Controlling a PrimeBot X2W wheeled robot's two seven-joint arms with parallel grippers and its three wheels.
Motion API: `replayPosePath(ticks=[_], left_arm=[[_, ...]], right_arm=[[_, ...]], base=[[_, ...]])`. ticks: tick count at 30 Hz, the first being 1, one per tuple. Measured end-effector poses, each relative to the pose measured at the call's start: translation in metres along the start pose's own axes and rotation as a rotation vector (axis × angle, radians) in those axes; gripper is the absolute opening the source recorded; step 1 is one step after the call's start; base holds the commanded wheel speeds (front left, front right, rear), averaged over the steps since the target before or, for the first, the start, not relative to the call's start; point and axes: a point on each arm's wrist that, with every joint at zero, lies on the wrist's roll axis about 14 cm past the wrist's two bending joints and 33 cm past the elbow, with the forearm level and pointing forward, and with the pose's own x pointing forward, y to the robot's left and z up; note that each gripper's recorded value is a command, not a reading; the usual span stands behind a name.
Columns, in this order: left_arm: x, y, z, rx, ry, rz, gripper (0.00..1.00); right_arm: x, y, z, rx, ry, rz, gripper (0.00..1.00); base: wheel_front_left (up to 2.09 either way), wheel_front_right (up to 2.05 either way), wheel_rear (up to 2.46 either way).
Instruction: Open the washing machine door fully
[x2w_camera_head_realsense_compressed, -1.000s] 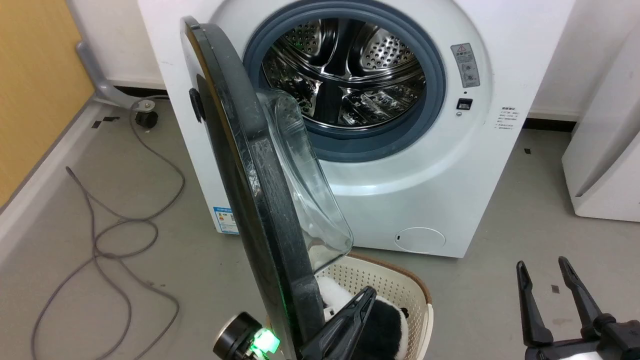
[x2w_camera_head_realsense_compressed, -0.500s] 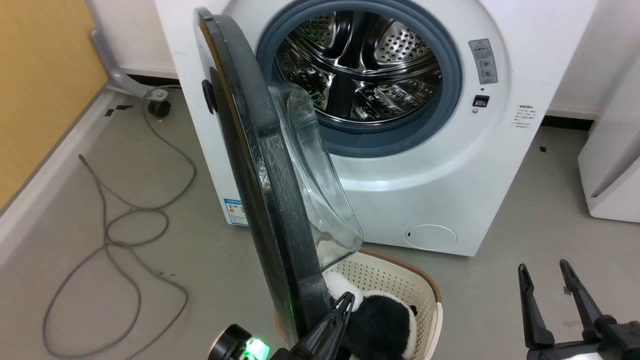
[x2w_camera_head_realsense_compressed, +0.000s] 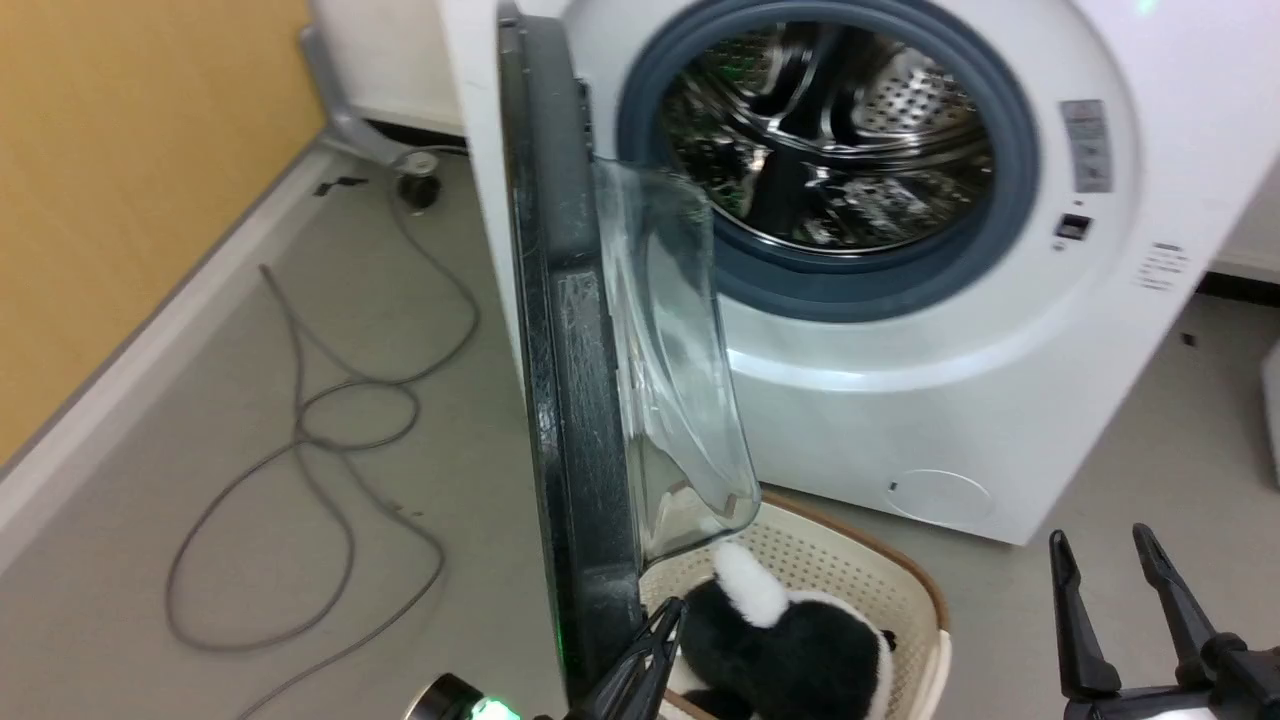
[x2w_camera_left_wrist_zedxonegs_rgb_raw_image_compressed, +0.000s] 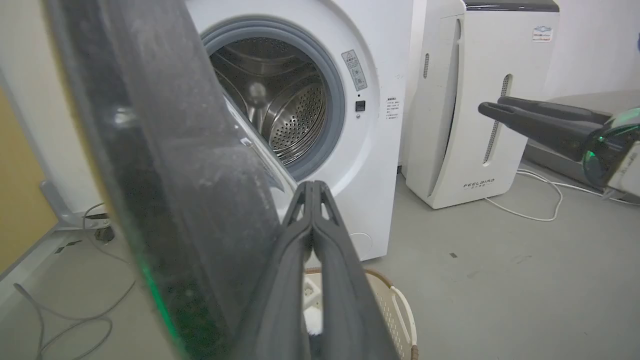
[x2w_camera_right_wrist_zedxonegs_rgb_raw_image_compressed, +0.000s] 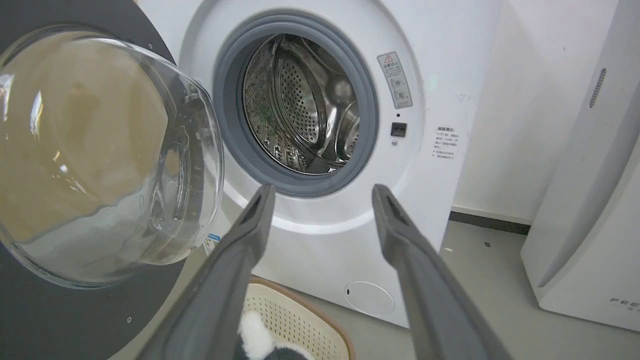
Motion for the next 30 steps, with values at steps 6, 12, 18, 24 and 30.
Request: replayPosePath(ticks=[6, 12, 18, 24, 30], left_arm=[[-0.016, 0.027, 0.0, 0.024, 0.012, 0.111, 0.0], [-0.039, 0.073, -0.001, 0.09, 0.039, 0.274, 0.0], [-0.065, 0.126, 0.003, 0.153, 0.065, 0.447, 0.0], [-0.083, 0.184, 0.011, 0.153, 0.061, 0.631, 0.0], [-0.079, 0.224, 0.008, 0.123, 0.061, 0.737, 0.0]], right_arm=[[0.016, 0.023, -0.007, 0.018, 0.011, 0.074, 1.0], [0.03, 0.052, -0.016, 0.039, 0.029, 0.16, 1.0], [0.039, 0.068, -0.027, 0.057, 0.054, 0.208, 1.0], [0.046, 0.075, -0.04, 0.066, 0.082, 0.226, 1.0], [0.055, 0.075, -0.053, 0.059, 0.098, 0.229, 1.0]], base=[[0.0, 0.0, 0.0], [0.0, 0.0, 0.0], [0.0, 0.0, 0.0], [0.0, 0.0, 0.0], [0.0, 0.0, 0.0]])
